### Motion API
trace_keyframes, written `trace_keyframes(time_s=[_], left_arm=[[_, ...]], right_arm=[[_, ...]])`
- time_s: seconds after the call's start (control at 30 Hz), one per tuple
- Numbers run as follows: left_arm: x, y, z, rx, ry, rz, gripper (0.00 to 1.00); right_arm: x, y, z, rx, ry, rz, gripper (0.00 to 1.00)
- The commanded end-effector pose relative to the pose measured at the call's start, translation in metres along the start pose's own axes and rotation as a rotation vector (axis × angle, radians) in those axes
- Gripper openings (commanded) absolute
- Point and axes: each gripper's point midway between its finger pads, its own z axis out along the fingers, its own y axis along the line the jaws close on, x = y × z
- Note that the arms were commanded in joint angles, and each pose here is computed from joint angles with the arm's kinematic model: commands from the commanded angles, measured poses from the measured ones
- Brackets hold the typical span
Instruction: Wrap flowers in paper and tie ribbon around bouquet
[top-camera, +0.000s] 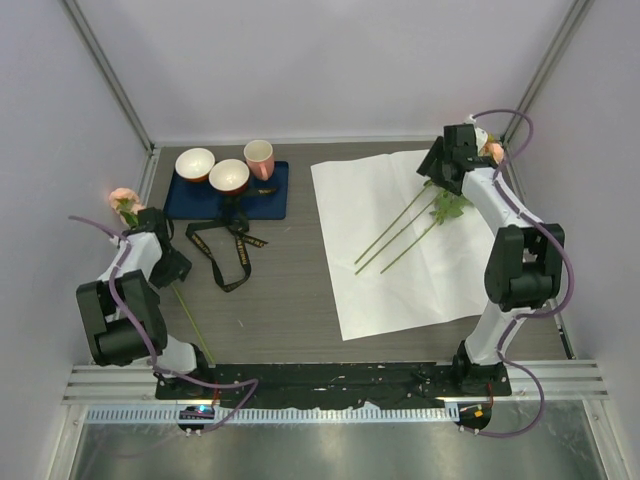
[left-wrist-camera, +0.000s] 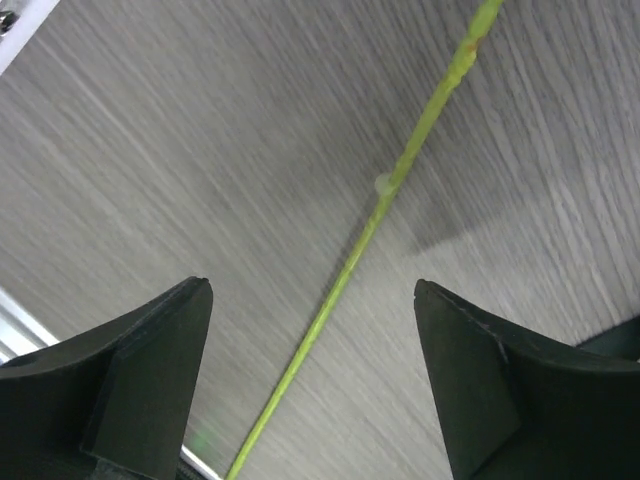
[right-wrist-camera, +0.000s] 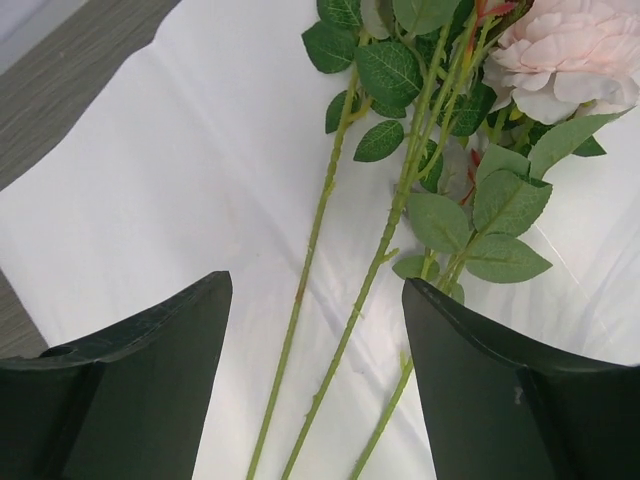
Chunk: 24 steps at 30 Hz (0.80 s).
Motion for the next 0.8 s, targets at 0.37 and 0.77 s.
trace_keyframes(time_s=[0.37,0.77], left_arm=[[-0.016,-0.032,0.047,0.023,-0.026,-0.009,0.08],[-0.015,-0.041,-0.135,0.526,-0.363,-0.046,0.00]], right_arm=[[0.037,0.119,-0.108,-0.346,-0.083,-0.185,0.75],[0.187,0.188,-0.212,-0.962,0.254,-0.436,0.86]])
